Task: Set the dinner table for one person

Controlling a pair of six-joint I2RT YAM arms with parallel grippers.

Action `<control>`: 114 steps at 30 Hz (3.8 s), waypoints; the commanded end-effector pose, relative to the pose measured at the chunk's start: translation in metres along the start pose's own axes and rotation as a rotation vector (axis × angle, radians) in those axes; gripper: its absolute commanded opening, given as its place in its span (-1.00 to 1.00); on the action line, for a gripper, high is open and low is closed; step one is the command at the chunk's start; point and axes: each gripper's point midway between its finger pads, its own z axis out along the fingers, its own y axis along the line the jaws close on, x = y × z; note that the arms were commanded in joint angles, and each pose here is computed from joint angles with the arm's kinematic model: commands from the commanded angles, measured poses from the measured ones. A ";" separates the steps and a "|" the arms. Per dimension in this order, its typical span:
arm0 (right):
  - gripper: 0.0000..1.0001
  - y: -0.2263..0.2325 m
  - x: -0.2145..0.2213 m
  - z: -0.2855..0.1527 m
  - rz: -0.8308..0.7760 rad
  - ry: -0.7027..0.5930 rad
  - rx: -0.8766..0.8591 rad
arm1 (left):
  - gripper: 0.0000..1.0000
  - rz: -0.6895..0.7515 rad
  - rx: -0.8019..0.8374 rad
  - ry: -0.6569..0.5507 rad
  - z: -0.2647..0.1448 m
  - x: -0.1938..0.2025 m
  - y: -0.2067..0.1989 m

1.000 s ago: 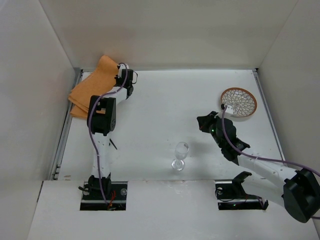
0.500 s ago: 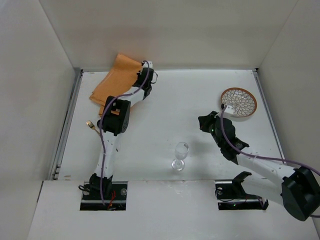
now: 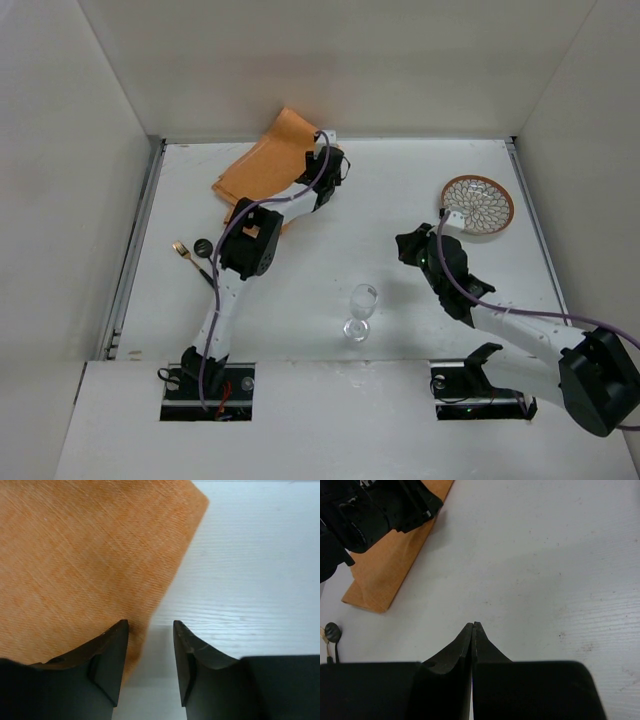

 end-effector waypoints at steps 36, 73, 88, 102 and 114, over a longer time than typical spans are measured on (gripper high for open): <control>-0.39 0.026 -0.019 0.005 0.020 -0.041 -0.086 | -0.54 -0.671 -0.130 0.117 -0.154 0.095 0.130; -0.01 0.030 -0.012 0.011 0.013 -0.021 -0.094 | -0.20 -1.008 -0.253 0.025 -0.074 0.066 0.238; -0.02 0.031 -0.015 0.007 0.027 -0.039 -0.099 | -0.98 -0.778 0.013 -0.240 -0.133 -0.076 0.157; -0.02 0.010 -0.022 0.005 0.118 -0.079 -0.023 | -0.90 -0.213 0.828 -0.246 -0.246 -0.123 -0.132; -0.05 -0.036 -0.058 -0.021 0.203 -0.229 0.109 | -0.23 -0.121 1.083 -0.097 -0.259 -0.099 -0.204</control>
